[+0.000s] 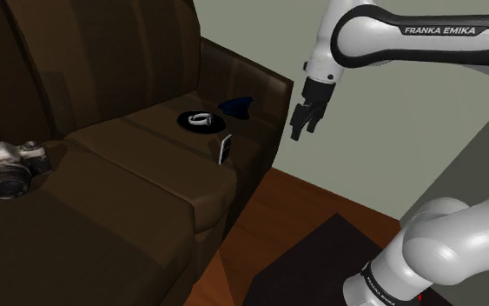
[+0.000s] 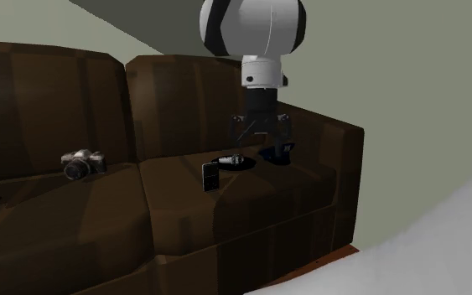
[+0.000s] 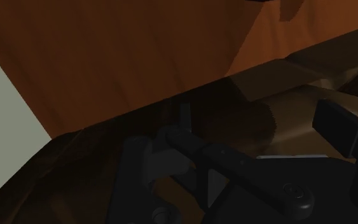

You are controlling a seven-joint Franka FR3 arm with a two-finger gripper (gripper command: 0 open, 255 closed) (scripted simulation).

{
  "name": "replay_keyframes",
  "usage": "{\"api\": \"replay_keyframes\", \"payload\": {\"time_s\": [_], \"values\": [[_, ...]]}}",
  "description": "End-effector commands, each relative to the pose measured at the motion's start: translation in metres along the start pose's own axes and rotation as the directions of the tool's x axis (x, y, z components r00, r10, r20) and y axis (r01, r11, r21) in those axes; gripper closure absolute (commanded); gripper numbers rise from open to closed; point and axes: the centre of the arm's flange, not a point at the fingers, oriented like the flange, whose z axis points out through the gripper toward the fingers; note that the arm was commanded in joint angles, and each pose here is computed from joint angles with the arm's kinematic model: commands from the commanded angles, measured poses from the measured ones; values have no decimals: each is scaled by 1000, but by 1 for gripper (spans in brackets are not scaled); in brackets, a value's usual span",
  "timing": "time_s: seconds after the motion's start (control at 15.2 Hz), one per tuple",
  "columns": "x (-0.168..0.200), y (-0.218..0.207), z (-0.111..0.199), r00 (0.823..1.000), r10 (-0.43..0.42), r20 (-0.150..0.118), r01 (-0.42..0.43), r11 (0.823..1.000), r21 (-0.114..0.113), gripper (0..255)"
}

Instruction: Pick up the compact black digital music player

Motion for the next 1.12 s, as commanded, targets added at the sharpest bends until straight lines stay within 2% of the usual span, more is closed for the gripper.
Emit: {"api": "replay_keyframes", "payload": {"time_s": [0.0,1.06], "values": [[18,-13,6,1000,-8,-9,8,1000,-2,0],[179,-118,59,995,-73,-69,71,997,-26,0]]}}
